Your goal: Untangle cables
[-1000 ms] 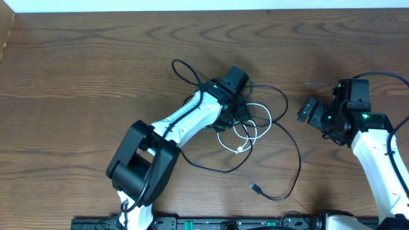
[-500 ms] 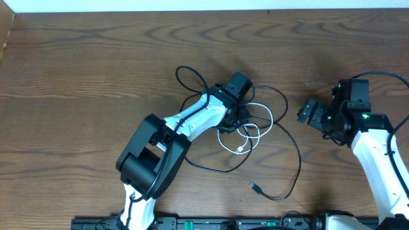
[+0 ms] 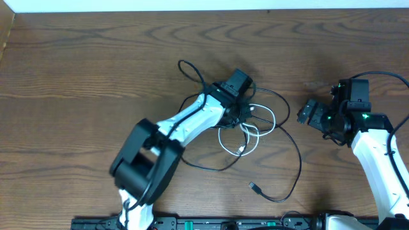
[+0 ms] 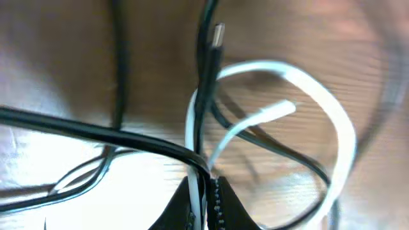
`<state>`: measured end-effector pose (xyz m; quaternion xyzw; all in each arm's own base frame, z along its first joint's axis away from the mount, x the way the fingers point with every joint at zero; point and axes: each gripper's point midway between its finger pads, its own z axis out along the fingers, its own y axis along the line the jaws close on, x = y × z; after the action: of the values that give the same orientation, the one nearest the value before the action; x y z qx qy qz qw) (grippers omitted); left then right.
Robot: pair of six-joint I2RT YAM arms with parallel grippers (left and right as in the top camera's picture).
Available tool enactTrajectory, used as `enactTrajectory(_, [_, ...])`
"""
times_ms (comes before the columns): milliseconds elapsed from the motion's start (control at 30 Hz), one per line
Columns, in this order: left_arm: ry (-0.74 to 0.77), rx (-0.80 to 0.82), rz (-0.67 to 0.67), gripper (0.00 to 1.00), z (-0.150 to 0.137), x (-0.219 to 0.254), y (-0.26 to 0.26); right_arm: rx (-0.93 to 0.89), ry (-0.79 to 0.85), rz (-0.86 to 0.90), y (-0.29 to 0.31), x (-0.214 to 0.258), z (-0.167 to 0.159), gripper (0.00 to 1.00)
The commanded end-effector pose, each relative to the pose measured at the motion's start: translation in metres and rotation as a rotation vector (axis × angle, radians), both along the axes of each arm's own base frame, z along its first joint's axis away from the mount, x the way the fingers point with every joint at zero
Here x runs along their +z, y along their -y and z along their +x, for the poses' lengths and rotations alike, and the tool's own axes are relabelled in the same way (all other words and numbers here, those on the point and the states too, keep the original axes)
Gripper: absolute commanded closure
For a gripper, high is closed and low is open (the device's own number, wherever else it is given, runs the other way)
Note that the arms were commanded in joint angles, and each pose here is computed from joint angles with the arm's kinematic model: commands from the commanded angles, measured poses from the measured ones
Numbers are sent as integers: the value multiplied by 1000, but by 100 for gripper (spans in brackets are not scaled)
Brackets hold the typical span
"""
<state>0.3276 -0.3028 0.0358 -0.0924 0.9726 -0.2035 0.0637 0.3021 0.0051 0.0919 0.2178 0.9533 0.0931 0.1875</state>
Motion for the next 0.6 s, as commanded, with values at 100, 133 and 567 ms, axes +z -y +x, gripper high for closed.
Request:
enactTrajectory(100, [336,-290,-42,89,11,91,4,10,18,-7,1,4,1,1])
enactTrajectory(133, [340,-289,-44,89,11,93,4,10,18,-7,1,4,2,1])
enactTrajectory(567, [185,-311,42,75,-2,34,-1,10,18,-7,1,4,1,1])
